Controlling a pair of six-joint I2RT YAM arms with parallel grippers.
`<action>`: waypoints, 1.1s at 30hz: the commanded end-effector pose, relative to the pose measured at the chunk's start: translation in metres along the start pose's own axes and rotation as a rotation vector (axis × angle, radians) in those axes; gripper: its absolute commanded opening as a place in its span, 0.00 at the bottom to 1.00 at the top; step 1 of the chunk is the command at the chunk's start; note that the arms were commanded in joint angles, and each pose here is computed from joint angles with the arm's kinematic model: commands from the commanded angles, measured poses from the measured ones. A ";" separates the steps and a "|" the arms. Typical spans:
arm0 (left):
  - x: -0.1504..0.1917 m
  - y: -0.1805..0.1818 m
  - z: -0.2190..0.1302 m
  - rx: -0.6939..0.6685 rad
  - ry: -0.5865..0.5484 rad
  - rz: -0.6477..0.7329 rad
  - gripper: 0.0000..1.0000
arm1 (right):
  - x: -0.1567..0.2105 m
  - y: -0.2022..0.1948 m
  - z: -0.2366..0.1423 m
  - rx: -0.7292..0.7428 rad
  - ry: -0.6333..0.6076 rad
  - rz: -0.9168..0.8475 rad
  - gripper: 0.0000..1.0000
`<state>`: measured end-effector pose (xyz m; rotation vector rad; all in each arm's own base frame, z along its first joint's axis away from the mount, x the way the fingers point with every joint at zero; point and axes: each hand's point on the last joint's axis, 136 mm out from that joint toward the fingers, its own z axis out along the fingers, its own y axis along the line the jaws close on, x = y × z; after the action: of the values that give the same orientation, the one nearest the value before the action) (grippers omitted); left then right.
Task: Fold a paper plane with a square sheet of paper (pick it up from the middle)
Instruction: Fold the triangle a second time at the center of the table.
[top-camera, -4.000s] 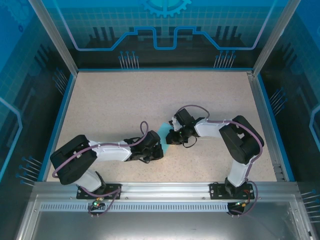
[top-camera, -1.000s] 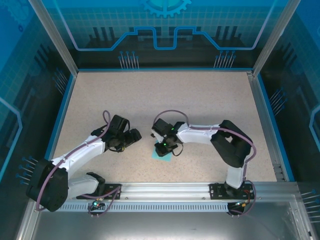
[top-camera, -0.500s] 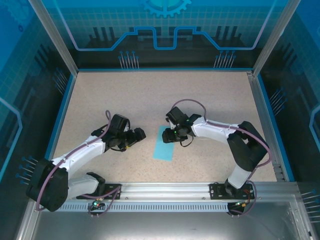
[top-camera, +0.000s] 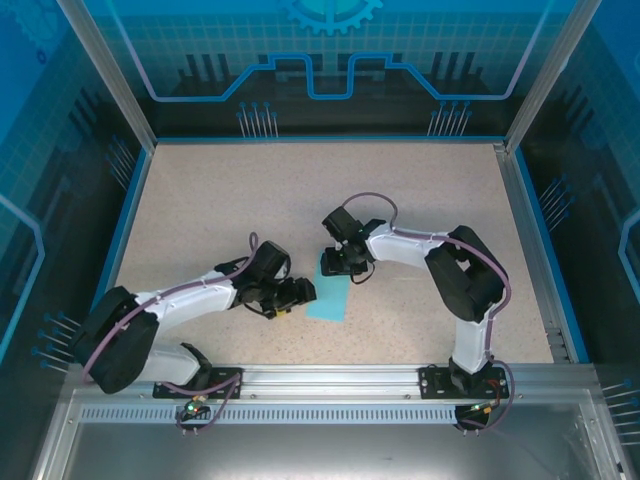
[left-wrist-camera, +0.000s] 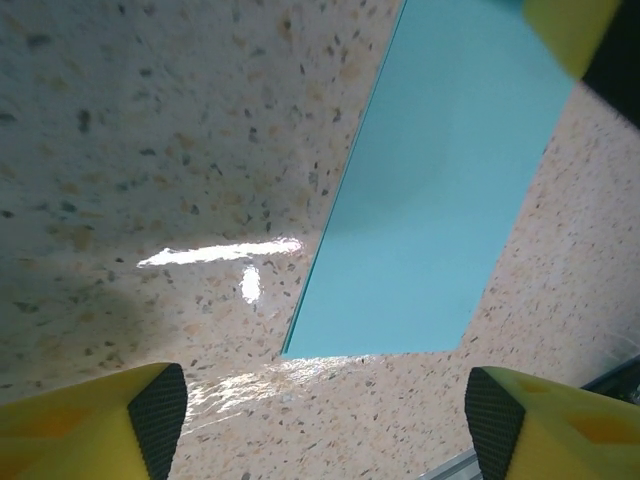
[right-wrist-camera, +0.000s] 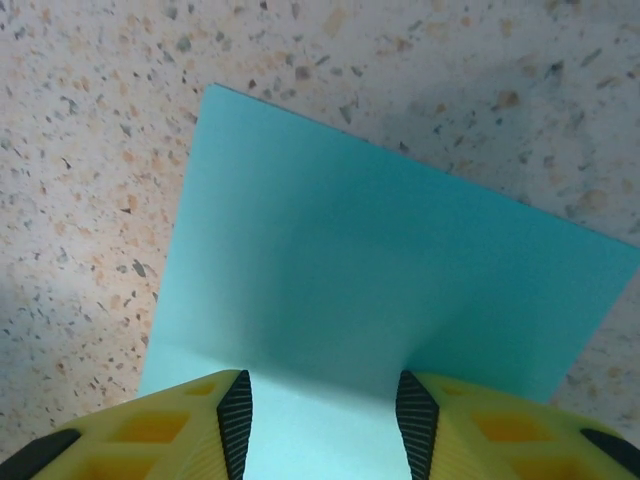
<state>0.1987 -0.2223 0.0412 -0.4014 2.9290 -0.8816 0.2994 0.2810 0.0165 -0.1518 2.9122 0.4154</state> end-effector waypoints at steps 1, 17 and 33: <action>0.000 -0.021 0.002 0.054 0.022 -0.009 0.74 | 0.014 -0.025 0.019 0.070 0.069 0.052 0.46; 0.006 -0.029 0.018 0.033 0.065 0.005 0.72 | 0.037 -0.053 0.041 0.039 0.159 0.144 0.42; 0.006 -0.024 0.024 -0.024 0.072 0.025 0.73 | 0.040 -0.060 0.049 0.041 0.181 0.162 0.41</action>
<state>0.2003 -0.2552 0.0333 -0.3606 2.9928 -0.9174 0.3027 0.2738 0.0105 -0.0218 2.9595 0.6307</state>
